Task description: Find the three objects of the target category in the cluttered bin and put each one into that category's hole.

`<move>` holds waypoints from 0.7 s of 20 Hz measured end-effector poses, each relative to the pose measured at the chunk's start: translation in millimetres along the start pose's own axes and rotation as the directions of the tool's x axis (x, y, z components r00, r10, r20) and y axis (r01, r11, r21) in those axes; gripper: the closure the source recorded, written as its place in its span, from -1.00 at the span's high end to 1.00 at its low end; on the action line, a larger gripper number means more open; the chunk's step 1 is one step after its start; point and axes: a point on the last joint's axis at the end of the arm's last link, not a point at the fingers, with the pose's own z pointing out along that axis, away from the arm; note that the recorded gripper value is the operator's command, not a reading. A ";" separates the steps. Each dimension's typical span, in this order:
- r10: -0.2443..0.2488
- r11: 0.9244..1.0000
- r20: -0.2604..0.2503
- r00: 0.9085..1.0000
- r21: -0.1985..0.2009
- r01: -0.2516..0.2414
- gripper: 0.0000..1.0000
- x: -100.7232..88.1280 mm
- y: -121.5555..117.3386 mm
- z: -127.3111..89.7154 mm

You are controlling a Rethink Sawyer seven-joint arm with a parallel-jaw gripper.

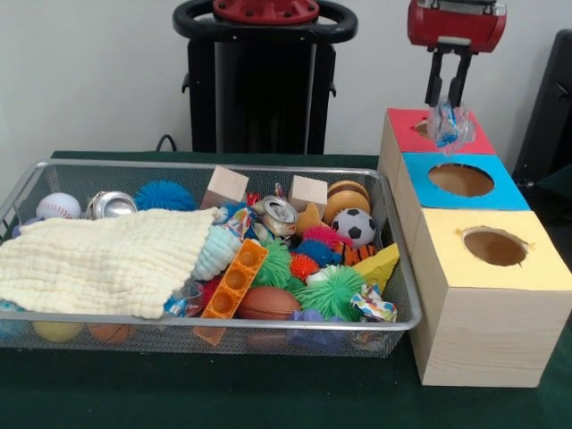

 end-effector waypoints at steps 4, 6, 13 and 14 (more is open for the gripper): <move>0.002 1.000 0.000 1.000 0.001 -0.002 -1.00 -5.7 1.8 5.6; 0.003 1.000 -0.002 1.000 0.002 -0.003 -1.00 -7.2 2.4 9.0; 0.007 1.000 0.012 1.000 0.009 -0.007 -1.00 -7.7 2.5 29.1; 0.007 1.000 0.017 1.000 0.010 -0.008 -1.00 -7.8 2.5 32.3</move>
